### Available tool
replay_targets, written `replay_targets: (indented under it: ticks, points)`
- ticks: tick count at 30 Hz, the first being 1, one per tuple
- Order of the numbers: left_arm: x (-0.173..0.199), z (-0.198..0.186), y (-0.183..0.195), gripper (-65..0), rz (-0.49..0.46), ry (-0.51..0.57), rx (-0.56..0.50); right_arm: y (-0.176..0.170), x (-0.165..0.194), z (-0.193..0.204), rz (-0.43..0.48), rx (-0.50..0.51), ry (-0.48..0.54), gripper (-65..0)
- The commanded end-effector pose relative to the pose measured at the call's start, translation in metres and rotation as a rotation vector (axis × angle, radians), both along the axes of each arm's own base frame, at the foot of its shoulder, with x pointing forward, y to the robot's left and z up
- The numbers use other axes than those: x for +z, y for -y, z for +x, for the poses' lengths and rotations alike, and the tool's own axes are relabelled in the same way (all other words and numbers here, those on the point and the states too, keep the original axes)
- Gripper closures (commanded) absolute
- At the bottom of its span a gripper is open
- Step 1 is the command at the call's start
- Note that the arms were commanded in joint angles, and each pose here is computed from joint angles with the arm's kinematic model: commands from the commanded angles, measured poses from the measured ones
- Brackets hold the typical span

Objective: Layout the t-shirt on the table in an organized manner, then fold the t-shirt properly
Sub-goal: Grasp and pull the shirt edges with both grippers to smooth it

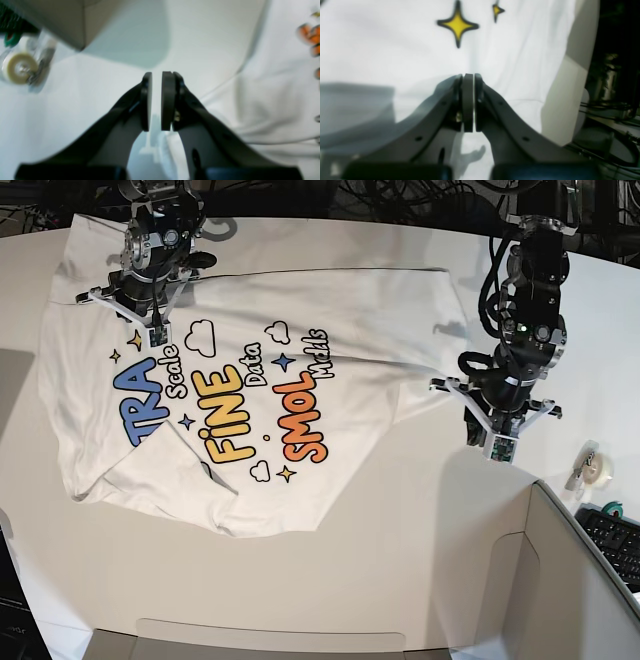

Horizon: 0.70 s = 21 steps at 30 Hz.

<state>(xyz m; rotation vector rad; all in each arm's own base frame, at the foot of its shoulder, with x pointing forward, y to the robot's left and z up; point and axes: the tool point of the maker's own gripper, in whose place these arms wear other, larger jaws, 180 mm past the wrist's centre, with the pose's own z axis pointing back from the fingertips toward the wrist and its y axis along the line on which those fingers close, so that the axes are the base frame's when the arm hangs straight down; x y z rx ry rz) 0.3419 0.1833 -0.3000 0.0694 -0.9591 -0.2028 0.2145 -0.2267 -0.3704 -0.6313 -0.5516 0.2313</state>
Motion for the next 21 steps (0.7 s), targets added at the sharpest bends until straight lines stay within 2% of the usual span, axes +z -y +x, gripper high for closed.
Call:
replay_targets:
  ticks: [1,4,6,8,10,13,16,21]
  points:
    - [0.011,0.001,-0.003,-5.7,0.016,0.034,0.000,0.012,0.026,0.012,-0.036,-0.019,0.092,0.0]
    - [0.018,0.002,0.004,-6.1,0.003,0.054,-0.011,0.018,0.048,0.026,-0.032,-0.056,0.172,0.0]
    - [0.017,0.006,0.011,-9.0,-0.033,0.058,0.001,0.018,0.055,0.036,-0.027,-0.063,0.205,0.0]
    - [0.027,0.023,0.016,-13.7,-0.053,0.089,0.005,0.013,0.061,0.046,-0.006,-0.066,0.238,0.0]
    - [0.021,0.038,0.016,-18.0,-0.077,0.074,0.026,0.005,0.067,0.057,0.029,-0.081,0.275,0.0]
    - [0.008,0.064,0.012,-19.5,-0.108,0.033,0.065,-0.006,0.074,0.070,0.071,-0.092,0.313,0.0]
    - [-0.006,0.089,0.014,-19.5,-0.147,-0.019,0.095,-0.011,0.066,0.077,0.090,-0.097,0.297,0.0]
    - [-0.023,0.112,0.010,-19.5,-0.163,-0.092,0.114,-0.009,0.019,0.074,0.078,-0.102,0.159,0.0]
